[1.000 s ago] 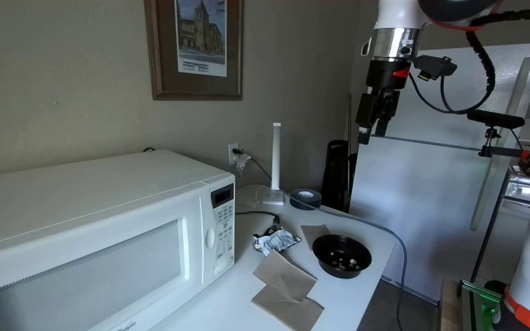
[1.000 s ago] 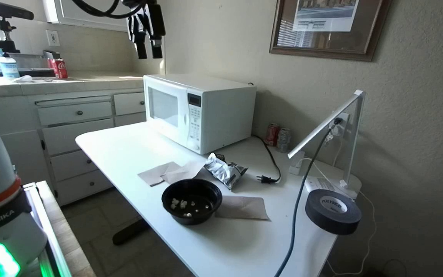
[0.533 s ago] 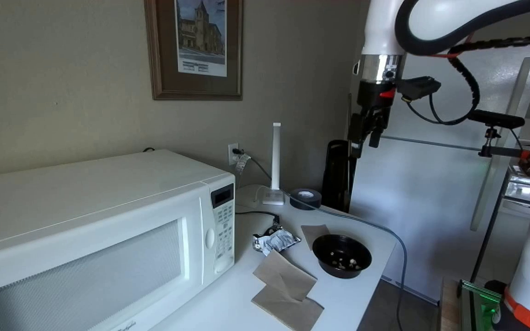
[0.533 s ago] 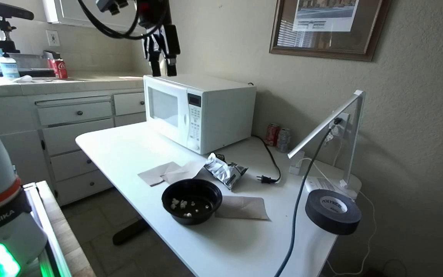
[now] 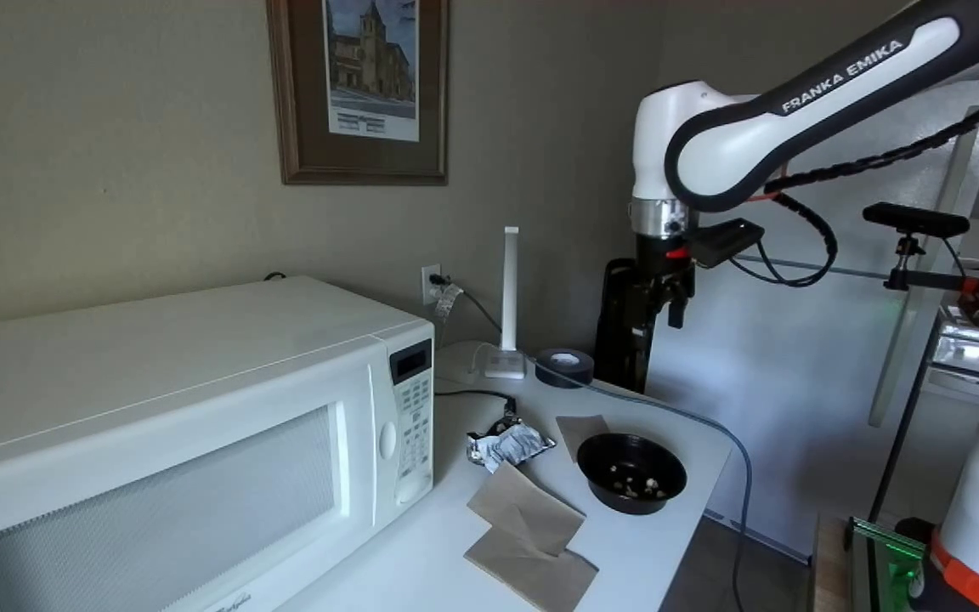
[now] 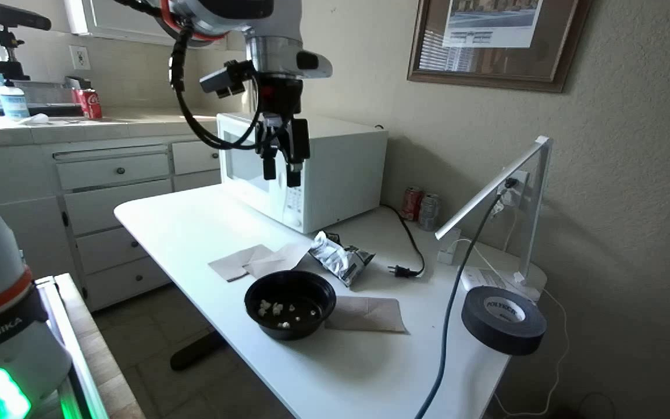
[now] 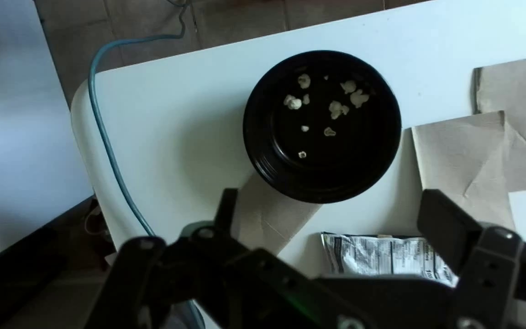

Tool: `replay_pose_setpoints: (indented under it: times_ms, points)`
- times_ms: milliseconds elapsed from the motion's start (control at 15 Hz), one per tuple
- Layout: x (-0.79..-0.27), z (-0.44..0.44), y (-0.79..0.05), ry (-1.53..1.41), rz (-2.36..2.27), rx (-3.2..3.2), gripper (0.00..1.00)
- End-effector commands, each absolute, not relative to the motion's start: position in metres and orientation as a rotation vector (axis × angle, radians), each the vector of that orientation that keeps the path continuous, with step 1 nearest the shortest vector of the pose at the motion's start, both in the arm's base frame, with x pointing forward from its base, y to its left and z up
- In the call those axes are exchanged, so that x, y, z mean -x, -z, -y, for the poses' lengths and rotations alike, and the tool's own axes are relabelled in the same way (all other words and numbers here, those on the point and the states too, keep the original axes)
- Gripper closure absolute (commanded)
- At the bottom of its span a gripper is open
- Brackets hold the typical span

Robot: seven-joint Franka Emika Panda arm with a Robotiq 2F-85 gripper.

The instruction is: Pour the contents of the black bowl onto the brown paper

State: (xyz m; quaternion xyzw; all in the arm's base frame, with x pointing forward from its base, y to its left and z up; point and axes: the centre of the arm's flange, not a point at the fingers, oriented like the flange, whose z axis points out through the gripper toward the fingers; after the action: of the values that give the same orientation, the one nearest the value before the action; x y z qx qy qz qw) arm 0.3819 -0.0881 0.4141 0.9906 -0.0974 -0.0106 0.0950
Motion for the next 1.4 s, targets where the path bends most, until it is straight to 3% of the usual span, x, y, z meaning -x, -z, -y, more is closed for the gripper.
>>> replay_pose_setpoints:
  times_ms: [0, 600, 1333]
  points:
    - [-0.404, 0.115, -0.374, 0.064, 0.525, -2.909, 0.00]
    - [-0.404, 0.176, -0.295, 0.096, 1.201, -2.654, 0.00]
    - [-0.386, 0.208, -0.261, 0.119, 0.844, -2.848, 0.00]
